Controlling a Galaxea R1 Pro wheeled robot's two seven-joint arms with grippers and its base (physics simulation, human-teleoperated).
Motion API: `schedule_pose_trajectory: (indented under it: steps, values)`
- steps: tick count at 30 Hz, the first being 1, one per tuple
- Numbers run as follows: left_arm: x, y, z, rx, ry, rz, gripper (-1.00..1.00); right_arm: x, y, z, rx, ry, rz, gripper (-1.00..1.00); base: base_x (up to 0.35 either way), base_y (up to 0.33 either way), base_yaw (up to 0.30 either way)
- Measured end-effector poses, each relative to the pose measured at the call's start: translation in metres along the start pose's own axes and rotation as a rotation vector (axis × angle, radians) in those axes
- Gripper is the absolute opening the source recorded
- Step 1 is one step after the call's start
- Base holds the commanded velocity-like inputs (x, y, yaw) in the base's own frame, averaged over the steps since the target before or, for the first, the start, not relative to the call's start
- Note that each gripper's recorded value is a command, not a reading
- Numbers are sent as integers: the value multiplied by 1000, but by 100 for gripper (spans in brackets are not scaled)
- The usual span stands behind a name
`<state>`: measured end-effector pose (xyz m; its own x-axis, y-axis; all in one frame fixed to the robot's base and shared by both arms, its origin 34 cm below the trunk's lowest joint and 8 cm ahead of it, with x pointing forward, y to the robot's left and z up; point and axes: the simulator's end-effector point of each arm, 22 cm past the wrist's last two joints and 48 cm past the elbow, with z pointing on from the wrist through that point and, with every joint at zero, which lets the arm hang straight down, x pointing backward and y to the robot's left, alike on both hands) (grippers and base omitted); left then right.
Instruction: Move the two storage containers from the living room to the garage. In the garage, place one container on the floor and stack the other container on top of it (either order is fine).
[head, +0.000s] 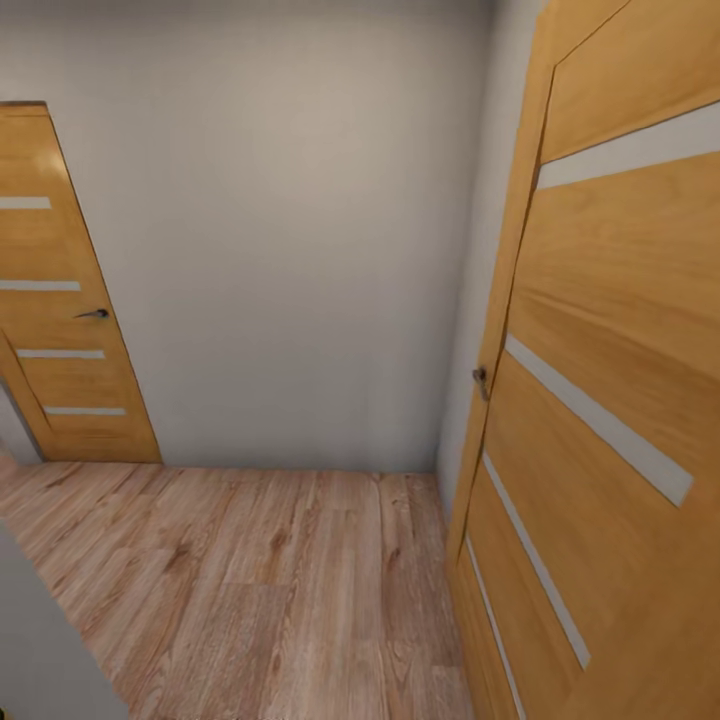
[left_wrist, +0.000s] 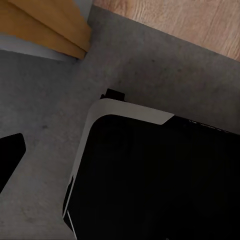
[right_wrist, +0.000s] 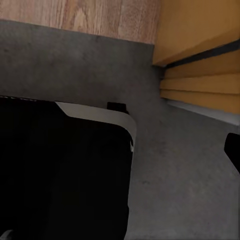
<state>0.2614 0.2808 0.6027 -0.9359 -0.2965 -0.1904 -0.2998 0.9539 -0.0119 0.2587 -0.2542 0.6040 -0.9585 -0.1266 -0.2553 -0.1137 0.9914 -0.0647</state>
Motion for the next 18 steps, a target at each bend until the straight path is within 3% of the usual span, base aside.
schedule_pose_trajectory:
  steps: [6, 18]
  values:
    - [0, -1, 0, 2, 0, 1, 100, 0, 0, 0, 0, 0, -3, 100, 34, 0, 14]
    - [-1, 2, 0, -2, -2, 0, 100, 0, -1, 0, 1, -2, -3, 100, 298, 0, 0]
